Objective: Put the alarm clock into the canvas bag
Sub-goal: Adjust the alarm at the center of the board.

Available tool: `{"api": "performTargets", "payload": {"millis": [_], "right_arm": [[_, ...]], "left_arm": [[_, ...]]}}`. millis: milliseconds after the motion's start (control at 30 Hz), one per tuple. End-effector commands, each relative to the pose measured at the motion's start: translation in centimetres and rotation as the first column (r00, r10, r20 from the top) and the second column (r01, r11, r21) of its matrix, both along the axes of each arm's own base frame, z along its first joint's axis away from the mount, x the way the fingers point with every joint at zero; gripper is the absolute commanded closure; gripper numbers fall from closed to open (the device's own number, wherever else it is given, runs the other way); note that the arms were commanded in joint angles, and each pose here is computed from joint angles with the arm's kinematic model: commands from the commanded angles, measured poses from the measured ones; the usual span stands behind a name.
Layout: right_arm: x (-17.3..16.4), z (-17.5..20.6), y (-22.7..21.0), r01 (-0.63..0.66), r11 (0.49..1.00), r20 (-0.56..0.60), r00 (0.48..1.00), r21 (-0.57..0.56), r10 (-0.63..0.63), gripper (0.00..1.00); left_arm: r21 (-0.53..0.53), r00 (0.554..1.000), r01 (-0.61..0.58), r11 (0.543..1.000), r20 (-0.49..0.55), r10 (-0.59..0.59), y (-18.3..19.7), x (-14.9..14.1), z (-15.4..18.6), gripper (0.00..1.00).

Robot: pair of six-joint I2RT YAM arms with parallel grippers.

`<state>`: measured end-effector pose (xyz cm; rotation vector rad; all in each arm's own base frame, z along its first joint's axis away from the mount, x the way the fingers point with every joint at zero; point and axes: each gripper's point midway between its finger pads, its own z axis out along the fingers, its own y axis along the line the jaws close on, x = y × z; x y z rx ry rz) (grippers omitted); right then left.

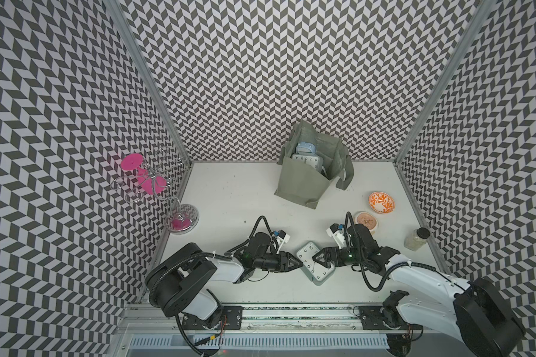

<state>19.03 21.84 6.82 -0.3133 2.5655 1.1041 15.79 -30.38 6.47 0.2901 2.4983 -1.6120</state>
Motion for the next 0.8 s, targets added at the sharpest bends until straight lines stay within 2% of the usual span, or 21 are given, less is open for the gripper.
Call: {"api": "performTargets", "payload": {"millis": [0, 133, 267, 433, 633, 767], "right_arm": [[0.5, 0.8, 0.3, -0.01, 1.0, 0.038, 0.999, 0.029, 0.009, 0.01], [0.3, 0.8, 0.3, -0.014, 0.999, 0.036, 0.999, 0.032, 0.013, 0.01], [-0.1, 0.7, 0.6, -0.035, 0.998, 0.03, 0.999, 0.054, 0.034, 0.04], [-0.6, 0.9, 1.1, -0.069, 0.994, 0.027, 0.997, 0.088, 0.067, 0.07], [-0.6, 1.9, 1.9, -0.104, 0.986, 0.041, 0.994, 0.131, 0.1, 0.1], [-0.1, 2.6, 2.7, -0.117, 0.979, 0.047, 0.993, 0.167, 0.11, 0.11]], "left_arm": [[0.025, 1.0, 0.007, 1.0, -0.022, -0.006, 0.4, -0.5, -0.9, 0.55], [0.006, 0.999, 0.01, 1.0, -0.031, -0.01, 0.1, -0.5, -1.1, 0.56], [-0.083, 1.0, 0.016, 0.996, 0.004, -0.016, -1.0, 0.1, 0.6, 0.56], [-0.124, 1.0, 0.001, 0.992, 0.027, 0.003, -1.8, 1.2, 1.6, 0.59], [-0.143, 0.994, -0.078, 0.987, 0.058, 0.087, -1.1, 3.6, 2.6, 0.62], [-0.16, 0.992, -0.082, 0.984, 0.08, 0.095, -1.3, 4.9, 3.4, 0.63]]}}
